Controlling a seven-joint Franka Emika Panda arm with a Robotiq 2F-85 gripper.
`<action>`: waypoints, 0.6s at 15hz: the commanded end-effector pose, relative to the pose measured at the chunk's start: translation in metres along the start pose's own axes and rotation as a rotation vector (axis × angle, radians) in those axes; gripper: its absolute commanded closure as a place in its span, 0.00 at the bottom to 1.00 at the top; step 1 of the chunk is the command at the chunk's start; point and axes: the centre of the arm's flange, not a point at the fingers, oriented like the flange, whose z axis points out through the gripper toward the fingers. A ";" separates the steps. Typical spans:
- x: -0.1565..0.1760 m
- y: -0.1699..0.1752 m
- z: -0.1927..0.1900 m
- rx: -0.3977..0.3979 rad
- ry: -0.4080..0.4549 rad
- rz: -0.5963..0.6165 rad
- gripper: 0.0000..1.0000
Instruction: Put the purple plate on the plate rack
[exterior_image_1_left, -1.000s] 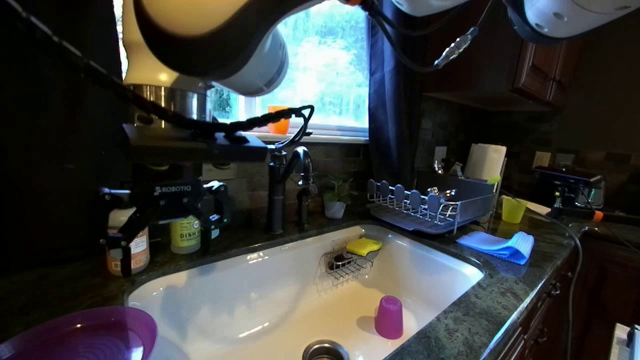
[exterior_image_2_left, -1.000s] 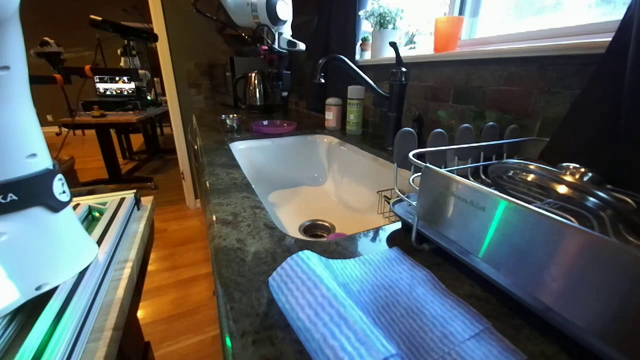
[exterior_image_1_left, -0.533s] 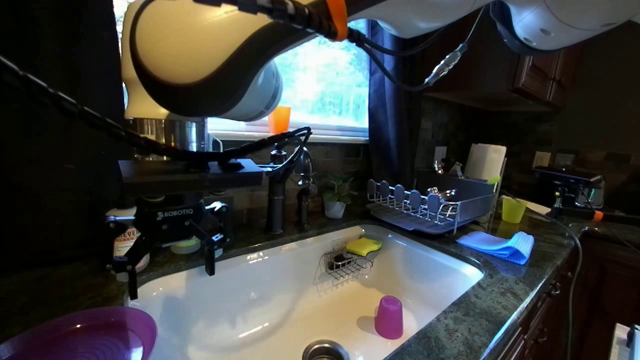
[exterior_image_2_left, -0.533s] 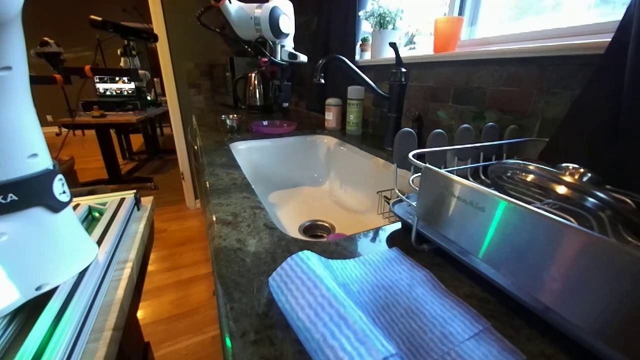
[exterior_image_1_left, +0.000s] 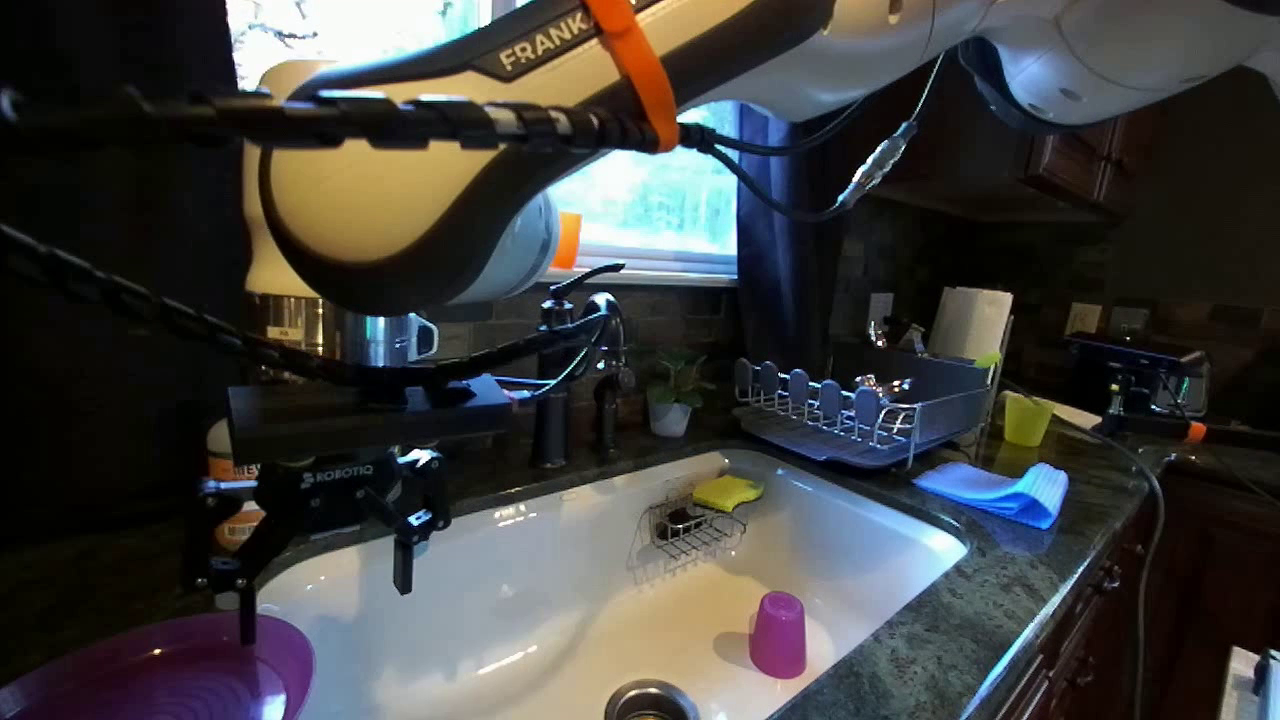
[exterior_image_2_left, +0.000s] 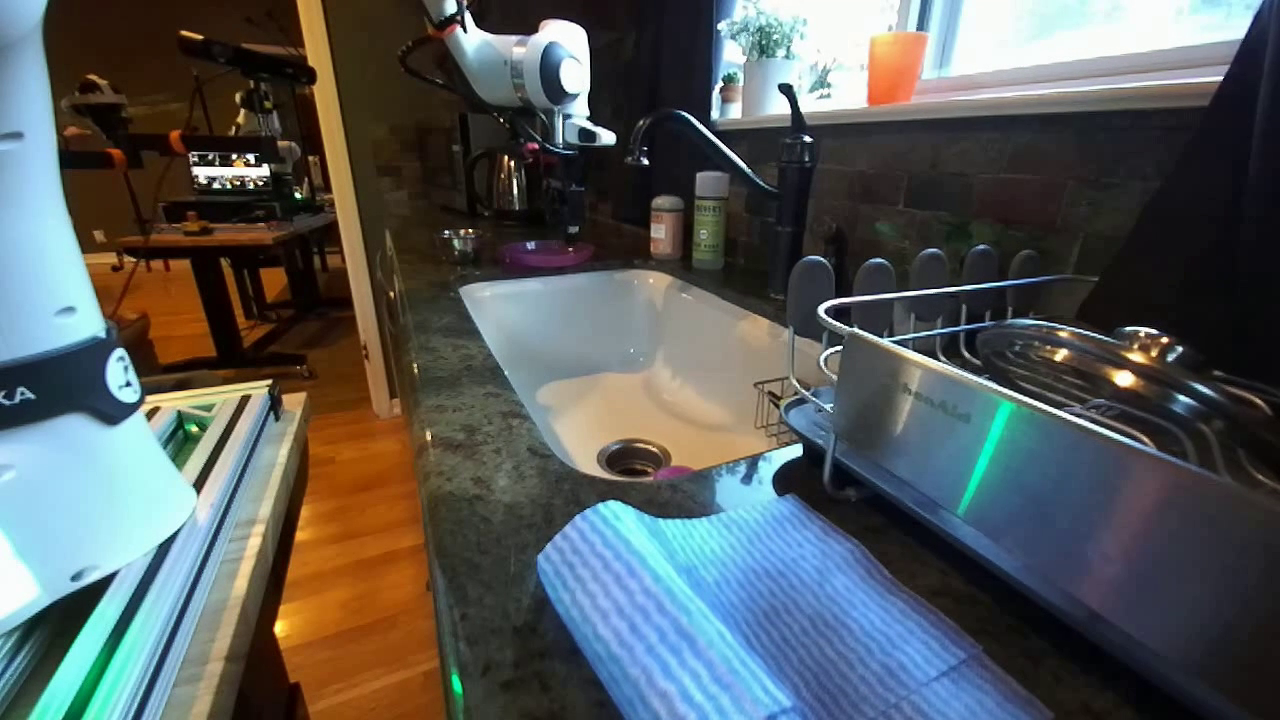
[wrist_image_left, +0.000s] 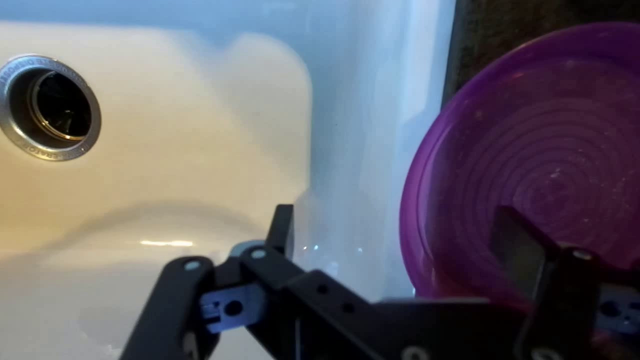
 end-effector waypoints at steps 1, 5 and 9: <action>-0.003 -0.003 0.017 0.013 -0.008 0.016 0.03; -0.004 -0.002 0.026 0.011 -0.019 0.020 0.29; -0.005 -0.002 0.033 0.016 -0.030 0.028 0.56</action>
